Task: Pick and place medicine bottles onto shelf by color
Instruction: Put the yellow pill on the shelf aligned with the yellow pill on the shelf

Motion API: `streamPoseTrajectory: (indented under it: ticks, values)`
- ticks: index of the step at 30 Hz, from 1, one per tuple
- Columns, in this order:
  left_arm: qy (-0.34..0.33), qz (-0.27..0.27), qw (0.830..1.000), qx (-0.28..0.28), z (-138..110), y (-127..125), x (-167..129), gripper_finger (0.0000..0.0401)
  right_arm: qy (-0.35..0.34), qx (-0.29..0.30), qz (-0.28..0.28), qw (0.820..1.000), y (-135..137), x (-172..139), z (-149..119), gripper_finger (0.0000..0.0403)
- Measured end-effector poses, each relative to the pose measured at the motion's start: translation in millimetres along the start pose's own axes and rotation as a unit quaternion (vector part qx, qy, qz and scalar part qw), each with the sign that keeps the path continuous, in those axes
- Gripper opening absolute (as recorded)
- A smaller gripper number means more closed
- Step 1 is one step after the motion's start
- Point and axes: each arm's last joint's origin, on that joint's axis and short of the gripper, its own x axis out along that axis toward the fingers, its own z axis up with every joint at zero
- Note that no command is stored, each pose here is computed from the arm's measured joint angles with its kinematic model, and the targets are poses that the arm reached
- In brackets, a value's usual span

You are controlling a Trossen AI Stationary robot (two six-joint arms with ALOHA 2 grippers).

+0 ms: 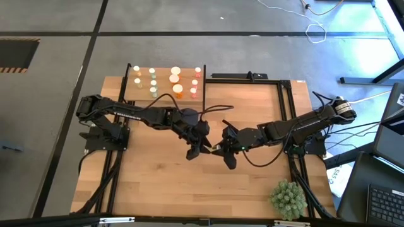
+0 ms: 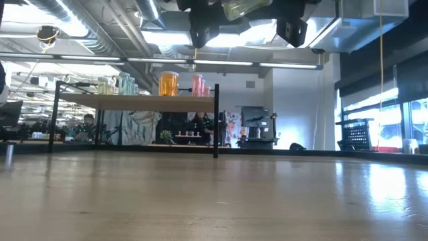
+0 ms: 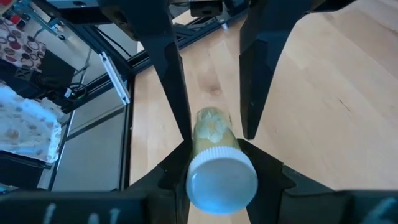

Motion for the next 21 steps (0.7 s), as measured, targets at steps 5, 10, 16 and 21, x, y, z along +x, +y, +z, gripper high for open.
streamPoseTrajectory:
  ticks: [5, 10, 16, 21]
  values:
    - [-0.006, -0.006, 1.0, 0.003, 1.2, -1.0, 0.1, 0.0151, 0.005, 0.0, 0.01, 1.0, 0.8, -0.5, 0.3, 0.0119]
    - [-0.006, -0.005, 1.0, 0.003, 1.3, -0.9, 0.1, 0.0151, 0.005, 0.0, 0.01, 1.0, 0.7, -0.5, 0.2, 0.0144]
    - [-0.007, -0.004, 1.0, 0.007, 1.3, -0.9, 0.1, 0.0151, 0.003, -0.009, 0.007, 1.0, 0.5, -0.5, 0.3, 0.0155]
    - [-0.008, 0.007, 1.0, 0.017, 1.6, 0.0, -0.5, 0.0151, 0.005, -0.013, 0.006, 1.0, 0.1, 0.1, -0.4, 0.0156]
